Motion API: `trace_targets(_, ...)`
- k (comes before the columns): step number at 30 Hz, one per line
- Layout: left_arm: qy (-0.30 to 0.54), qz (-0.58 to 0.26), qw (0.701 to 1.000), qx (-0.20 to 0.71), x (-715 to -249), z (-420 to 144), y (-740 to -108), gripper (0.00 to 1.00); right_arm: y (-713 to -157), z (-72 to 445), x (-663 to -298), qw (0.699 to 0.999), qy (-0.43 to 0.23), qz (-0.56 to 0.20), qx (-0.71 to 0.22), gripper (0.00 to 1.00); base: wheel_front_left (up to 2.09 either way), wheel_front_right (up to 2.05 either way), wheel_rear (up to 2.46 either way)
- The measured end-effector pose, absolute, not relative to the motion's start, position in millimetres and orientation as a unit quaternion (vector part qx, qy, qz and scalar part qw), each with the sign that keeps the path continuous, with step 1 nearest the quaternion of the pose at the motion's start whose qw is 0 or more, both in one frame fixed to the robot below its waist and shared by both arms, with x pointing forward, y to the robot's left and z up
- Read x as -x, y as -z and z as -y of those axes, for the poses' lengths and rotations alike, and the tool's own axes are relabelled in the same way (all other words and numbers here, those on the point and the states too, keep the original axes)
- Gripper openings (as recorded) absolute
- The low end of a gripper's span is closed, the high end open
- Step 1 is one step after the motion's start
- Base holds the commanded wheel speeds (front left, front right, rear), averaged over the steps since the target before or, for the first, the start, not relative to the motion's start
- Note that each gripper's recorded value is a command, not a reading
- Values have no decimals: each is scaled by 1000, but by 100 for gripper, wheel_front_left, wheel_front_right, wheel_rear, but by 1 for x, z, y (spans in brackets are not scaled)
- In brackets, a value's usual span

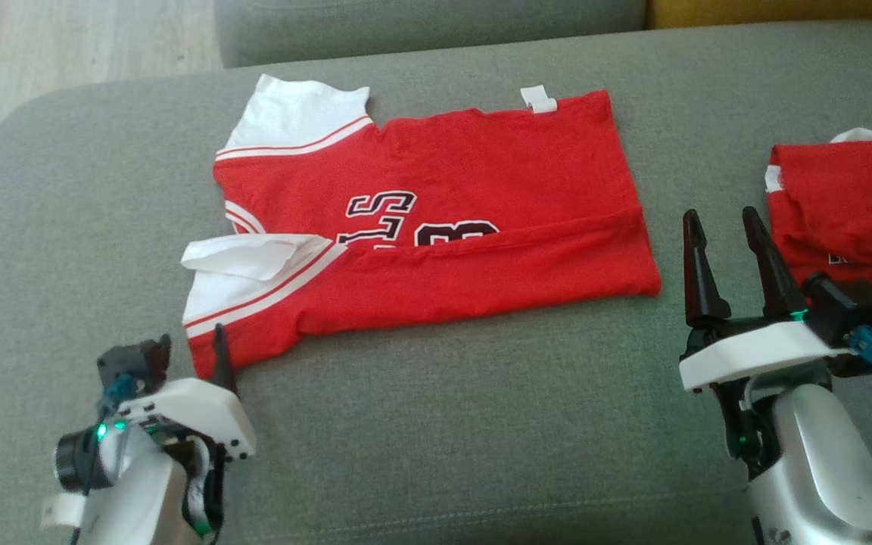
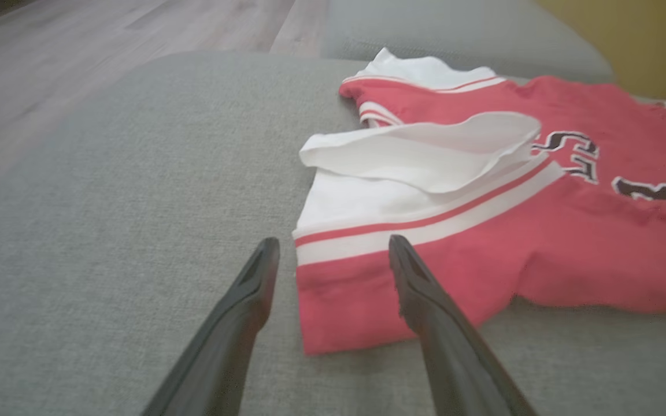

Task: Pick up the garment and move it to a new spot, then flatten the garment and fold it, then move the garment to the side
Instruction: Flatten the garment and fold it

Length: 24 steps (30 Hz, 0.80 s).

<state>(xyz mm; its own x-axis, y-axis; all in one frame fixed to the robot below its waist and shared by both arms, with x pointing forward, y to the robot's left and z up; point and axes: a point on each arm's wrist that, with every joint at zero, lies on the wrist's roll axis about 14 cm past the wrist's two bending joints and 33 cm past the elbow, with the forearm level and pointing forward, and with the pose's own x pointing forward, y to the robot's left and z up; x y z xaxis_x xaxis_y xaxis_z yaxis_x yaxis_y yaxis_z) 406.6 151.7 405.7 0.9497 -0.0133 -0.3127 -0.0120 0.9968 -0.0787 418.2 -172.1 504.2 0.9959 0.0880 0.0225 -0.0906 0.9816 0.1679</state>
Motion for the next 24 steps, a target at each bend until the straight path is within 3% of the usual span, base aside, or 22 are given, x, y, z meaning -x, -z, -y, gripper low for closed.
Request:
trace_targets(8, 9, -252, 968, 11, -412, -154, -364, 100, -495, 185, -419, 996, -25, -5, -85, 100, 0, 0, 0)
trace_targets(14, 39, -264, 964, 9, -423, -144, -359, 99, -490, 198, -418, 996, -4, -10, -85, 100, 0, 0, 0)
trace_targets(15, 43, -265, 963, 9, -424, -142, -359, 7, -488, 200, -418, 996, 0, -15, -85, 100, 0, 0, 0)
trace_targets(16, 46, -266, 963, 10, -424, -142, -359, 0, -485, 203, -418, 996, 3, -22, -82, 100, 0, 0, 0)
trace_targets(24, 37, -213, 976, 7, -431, -148, -375, 0, -442, 199, -416, 989, 5, -116, -91, 100, 0, 0, 0)
